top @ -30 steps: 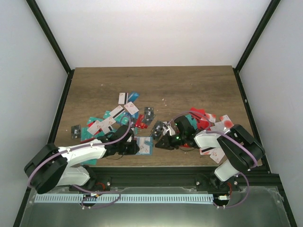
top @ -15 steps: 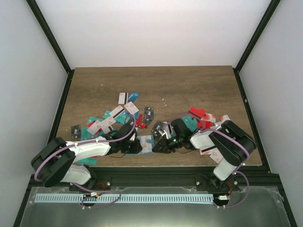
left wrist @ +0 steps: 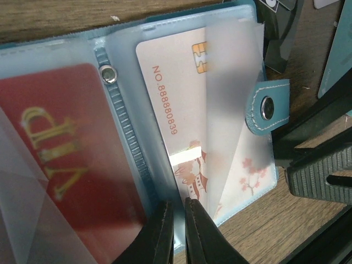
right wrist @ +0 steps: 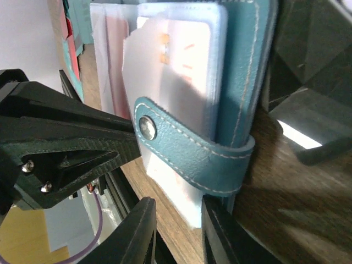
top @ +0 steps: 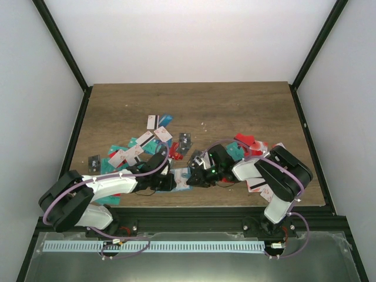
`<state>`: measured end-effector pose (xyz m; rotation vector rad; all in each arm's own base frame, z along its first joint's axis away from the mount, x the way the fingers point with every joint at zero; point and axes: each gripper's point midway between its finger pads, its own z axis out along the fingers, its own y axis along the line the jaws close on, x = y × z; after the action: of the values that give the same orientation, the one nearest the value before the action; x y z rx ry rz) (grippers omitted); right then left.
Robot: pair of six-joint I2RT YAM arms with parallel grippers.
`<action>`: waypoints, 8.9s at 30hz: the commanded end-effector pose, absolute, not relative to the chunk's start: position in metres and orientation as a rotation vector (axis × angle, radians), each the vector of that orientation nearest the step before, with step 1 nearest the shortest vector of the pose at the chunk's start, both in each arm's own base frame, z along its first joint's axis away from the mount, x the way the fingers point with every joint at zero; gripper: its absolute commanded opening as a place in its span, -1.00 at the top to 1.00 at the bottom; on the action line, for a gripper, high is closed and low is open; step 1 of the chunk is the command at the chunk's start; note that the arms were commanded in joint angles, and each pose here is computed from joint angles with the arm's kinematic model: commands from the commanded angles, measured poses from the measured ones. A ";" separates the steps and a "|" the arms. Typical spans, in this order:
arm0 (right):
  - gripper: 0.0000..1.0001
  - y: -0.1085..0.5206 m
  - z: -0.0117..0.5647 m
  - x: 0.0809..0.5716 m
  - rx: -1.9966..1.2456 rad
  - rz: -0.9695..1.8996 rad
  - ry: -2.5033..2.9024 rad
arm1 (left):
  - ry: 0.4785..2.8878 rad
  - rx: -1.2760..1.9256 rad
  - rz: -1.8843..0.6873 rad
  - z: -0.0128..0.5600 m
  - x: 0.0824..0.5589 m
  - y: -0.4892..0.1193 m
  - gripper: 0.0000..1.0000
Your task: Put the credit cards into the card holder
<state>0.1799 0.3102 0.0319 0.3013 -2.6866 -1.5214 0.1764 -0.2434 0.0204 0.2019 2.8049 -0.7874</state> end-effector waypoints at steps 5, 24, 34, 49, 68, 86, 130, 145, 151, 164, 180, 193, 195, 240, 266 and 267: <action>0.33 0.310 0.032 0.186 0.308 -1.460 -2.754 | 2.803 0.233 -0.788 0.019 0.174 -0.241 0.83; 0.53 0.332 0.055 0.174 0.488 -1.595 -2.642 | 2.783 0.228 -0.849 0.024 0.177 -0.251 0.85; 0.29 0.340 0.065 0.175 0.576 -1.528 -2.698 | 2.759 0.170 -0.864 0.035 0.178 -0.248 0.85; 0.08 0.338 0.074 0.183 0.593 -1.383 -2.808 | 2.743 0.093 -0.849 0.044 0.169 -0.230 0.83; 0.03 0.376 0.079 0.167 0.829 -1.283 -2.801 | 2.705 -0.068 -0.743 0.061 0.163 -0.195 0.82; -0.15 0.383 0.067 0.181 0.816 -1.163 -2.886 | 2.663 -0.516 -0.443 0.042 0.163 -0.119 0.62; -0.17 0.420 0.089 0.207 0.983 -1.054 -2.981 | 2.686 -0.391 -0.670 0.040 0.188 -0.147 0.74; 0.02 0.405 0.117 0.215 1.024 -1.046 -3.095 | 2.621 -0.266 -0.870 0.070 0.210 -0.184 0.73; 0.08 0.409 0.112 0.206 1.051 -1.097 -3.025 | 2.663 -0.223 -0.843 0.061 0.218 -0.191 0.78; 0.01 0.368 0.107 0.228 0.897 -1.035 -3.129 | 2.699 -0.128 -0.888 0.053 0.240 -0.219 0.79; -0.11 0.322 0.120 0.252 0.770 -1.078 -3.219 | 2.708 -0.001 -1.026 0.060 0.279 -0.271 0.72; -0.13 0.337 0.140 0.238 0.932 -1.317 -3.079 | 2.771 0.116 -1.084 0.046 0.296 -0.310 0.67; -0.12 0.336 0.143 0.238 0.937 -1.326 -3.085 | 2.777 0.134 -1.083 0.050 0.300 -0.315 0.66; -0.32 0.125 0.076 0.243 -0.435 -1.145 -3.188 | 2.835 0.499 -0.954 0.076 0.280 -0.374 0.39; -0.29 0.165 0.047 0.244 -0.222 -1.361 -2.954 | 2.876 0.714 -0.940 0.049 0.239 -0.377 0.65; -0.29 0.165 0.046 0.243 -0.221 -1.353 -2.952 | 2.876 0.721 -0.952 0.049 0.234 -0.375 0.65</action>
<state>0.2402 0.1615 0.0448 -0.2883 -2.9355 -1.3498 0.2519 -0.3731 0.0326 0.6908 2.9147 -0.8430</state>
